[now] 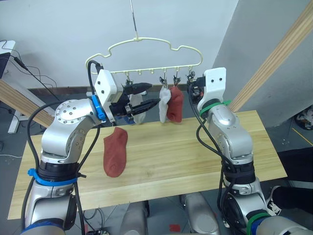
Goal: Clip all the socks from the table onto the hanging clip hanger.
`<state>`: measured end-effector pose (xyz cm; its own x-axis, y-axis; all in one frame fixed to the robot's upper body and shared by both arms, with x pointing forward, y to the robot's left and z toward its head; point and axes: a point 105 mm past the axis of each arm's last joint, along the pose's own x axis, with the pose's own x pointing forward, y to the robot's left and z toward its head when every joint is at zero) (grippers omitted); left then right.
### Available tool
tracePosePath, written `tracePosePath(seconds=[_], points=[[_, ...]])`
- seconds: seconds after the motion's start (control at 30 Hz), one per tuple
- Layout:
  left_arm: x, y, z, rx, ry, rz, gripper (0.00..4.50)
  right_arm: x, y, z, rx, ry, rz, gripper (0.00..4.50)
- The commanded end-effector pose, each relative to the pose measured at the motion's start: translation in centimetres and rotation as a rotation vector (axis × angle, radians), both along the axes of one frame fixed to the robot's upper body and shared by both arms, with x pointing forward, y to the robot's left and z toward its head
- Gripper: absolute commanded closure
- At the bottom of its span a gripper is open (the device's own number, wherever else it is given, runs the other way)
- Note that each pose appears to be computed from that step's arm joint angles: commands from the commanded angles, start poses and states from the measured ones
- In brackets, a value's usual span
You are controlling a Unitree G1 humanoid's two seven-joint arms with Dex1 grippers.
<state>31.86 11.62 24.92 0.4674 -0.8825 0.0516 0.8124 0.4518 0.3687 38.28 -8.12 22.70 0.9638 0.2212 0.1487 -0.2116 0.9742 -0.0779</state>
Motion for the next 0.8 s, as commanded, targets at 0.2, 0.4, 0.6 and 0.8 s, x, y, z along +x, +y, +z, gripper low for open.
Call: tracePosePath(seconds=[0.2, 0.4, 0.6, 0.8], points=[[-0.6, -0.6, 0.4, 0.009, -0.040, -0.034, 1.84, -0.7, 1.1, 3.2, 0.064, -0.095, 0.043, 1.84], [-0.6, -0.7, 0.3, 0.014, -0.042, -0.040, 1.84, -0.6, 1.8, 3.5, 0.084, -0.090, 0.061, 1.84], [-0.6, -0.9, 0.3, 0.017, -0.045, -0.045, 1.84, -0.6, 2.0, 3.3, 0.105, -0.071, 0.063, 1.84], [-0.5, -1.0, 0.2, 0.018, -0.047, -0.050, 1.84, -0.8, 2.5, 3.0, 0.127, -0.051, 0.098, 1.84]])
